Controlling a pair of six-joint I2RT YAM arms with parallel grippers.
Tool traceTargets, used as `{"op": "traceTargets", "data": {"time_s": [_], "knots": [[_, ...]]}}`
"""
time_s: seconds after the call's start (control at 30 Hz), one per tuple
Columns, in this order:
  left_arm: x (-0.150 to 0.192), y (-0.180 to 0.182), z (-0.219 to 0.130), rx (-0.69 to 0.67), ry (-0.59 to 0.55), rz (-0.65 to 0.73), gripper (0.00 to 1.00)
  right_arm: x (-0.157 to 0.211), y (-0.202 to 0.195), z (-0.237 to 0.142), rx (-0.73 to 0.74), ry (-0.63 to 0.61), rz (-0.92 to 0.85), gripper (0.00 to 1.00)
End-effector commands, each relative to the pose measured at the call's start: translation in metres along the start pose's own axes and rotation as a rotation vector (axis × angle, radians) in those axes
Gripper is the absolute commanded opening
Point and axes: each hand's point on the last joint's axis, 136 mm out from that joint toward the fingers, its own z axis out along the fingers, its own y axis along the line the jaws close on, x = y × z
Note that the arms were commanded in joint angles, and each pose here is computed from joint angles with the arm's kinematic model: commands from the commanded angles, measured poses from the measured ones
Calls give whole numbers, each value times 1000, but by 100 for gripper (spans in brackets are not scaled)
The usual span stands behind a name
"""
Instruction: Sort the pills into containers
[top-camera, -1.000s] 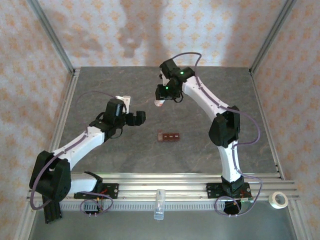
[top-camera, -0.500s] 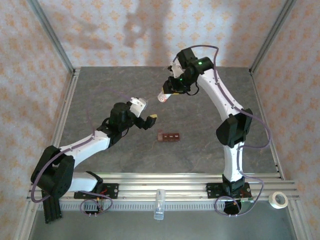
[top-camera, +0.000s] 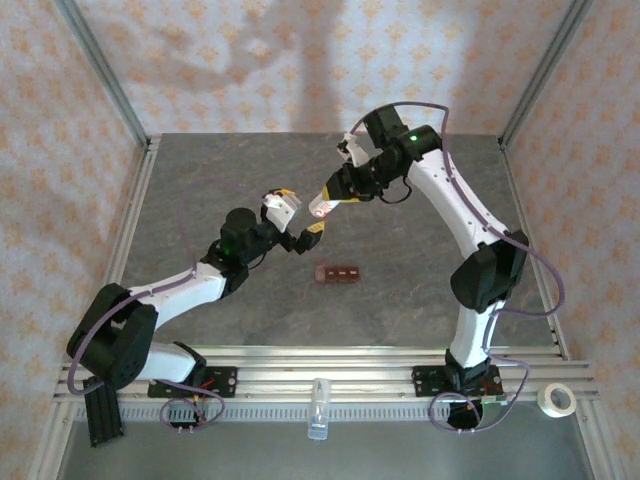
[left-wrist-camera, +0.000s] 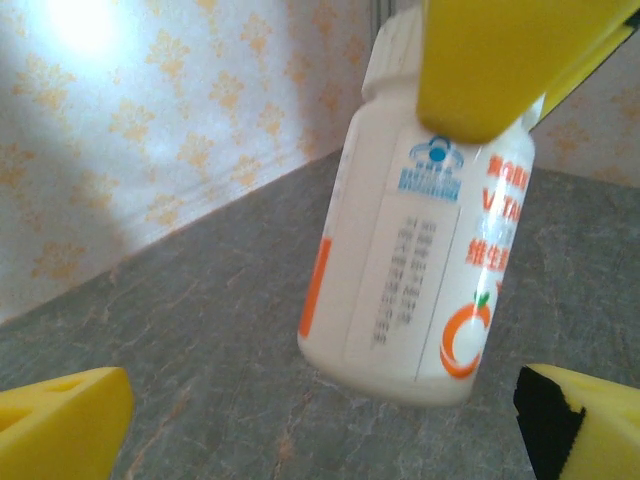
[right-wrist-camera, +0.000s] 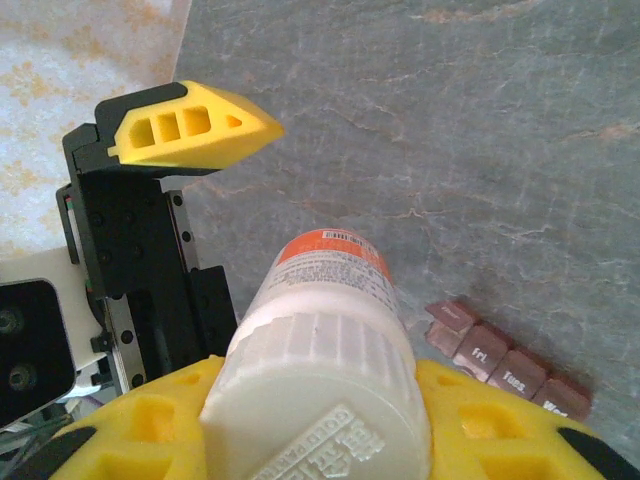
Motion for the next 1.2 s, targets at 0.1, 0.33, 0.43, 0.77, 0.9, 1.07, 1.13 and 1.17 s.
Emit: {"op": "traceTargets", "data": {"time_s": [0.1,0.33,0.43,0.77,0.9,1.07,1.13,1.17], "knots": [[-38,-10,4,56,-100,15,93,-7,24,-11,-88,-62,-20,28],[-35,-19,11,90,-74,20,81,-5,28,-2,-107,-43,-18,27],[-33,-19,12,90,-66,22,78,-5,28,-1,-106,-42,-19,27],[-23,-18,12,82,-39,17,66,-5,27,1,-103,-38,-11,26],[-25,-18,13,84,-41,11,62,-5,27,2,-104,-38,-8,25],[-26,-20,14,93,-39,7,57,-5,27,3,-111,-38,-4,24],[-25,-20,15,96,-36,4,57,-5,27,3,-114,-37,-2,24],[-25,-20,15,96,-35,2,57,-5,27,3,-115,-38,-2,24]]}}
